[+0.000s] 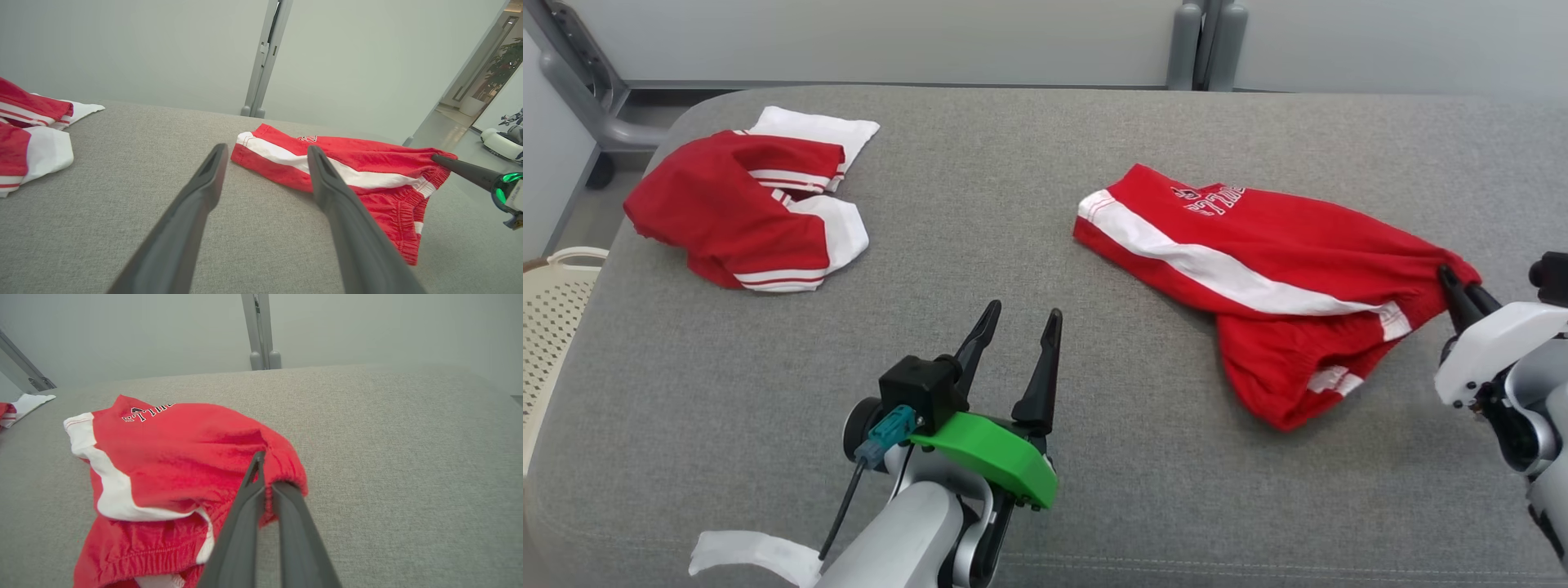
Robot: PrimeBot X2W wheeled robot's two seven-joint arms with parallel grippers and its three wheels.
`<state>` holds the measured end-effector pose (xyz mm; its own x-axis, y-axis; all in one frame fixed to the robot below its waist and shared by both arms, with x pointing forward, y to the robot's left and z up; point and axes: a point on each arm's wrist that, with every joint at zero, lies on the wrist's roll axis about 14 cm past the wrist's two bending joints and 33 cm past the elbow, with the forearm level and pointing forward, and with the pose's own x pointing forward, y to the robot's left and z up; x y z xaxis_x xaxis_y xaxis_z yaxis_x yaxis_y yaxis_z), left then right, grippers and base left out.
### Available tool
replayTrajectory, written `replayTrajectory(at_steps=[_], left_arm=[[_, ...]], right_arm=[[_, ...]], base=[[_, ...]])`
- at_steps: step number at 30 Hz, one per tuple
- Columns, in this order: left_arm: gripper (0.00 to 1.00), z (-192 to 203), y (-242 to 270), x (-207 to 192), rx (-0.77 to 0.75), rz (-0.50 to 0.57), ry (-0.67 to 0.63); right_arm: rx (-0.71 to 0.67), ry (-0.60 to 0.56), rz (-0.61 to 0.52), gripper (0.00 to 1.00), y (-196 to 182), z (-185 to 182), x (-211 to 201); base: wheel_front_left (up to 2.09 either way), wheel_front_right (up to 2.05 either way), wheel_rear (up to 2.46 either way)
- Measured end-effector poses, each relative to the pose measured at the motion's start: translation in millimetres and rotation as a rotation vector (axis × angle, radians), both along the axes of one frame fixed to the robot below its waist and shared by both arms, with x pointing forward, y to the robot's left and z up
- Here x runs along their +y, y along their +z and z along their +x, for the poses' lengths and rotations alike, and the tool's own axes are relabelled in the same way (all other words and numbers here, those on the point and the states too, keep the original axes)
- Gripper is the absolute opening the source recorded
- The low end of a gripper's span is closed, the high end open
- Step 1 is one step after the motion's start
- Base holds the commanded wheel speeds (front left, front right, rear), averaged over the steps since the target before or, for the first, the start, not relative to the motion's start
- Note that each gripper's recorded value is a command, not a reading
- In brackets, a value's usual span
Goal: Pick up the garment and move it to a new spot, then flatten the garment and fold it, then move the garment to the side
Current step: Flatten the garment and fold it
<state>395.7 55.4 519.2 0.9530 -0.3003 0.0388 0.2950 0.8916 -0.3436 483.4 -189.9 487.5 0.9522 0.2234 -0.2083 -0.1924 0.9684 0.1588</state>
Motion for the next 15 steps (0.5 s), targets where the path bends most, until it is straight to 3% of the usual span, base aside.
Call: replayTrajectory(at_steps=[9,15], left_arm=[[1.00,3,-5,-2,0.013,-0.002,-0.008],[1.00,9,-8,-2,0.021,0.002,-0.013]], right_arm=[[0.059,0.032,-0.320,0.00,-9,18,-43],[-0.016,0.058,-0.492,0.00,8,50,-52]], base=[[0.00,0.00,0.00],[0.00,0.00,0.00]])
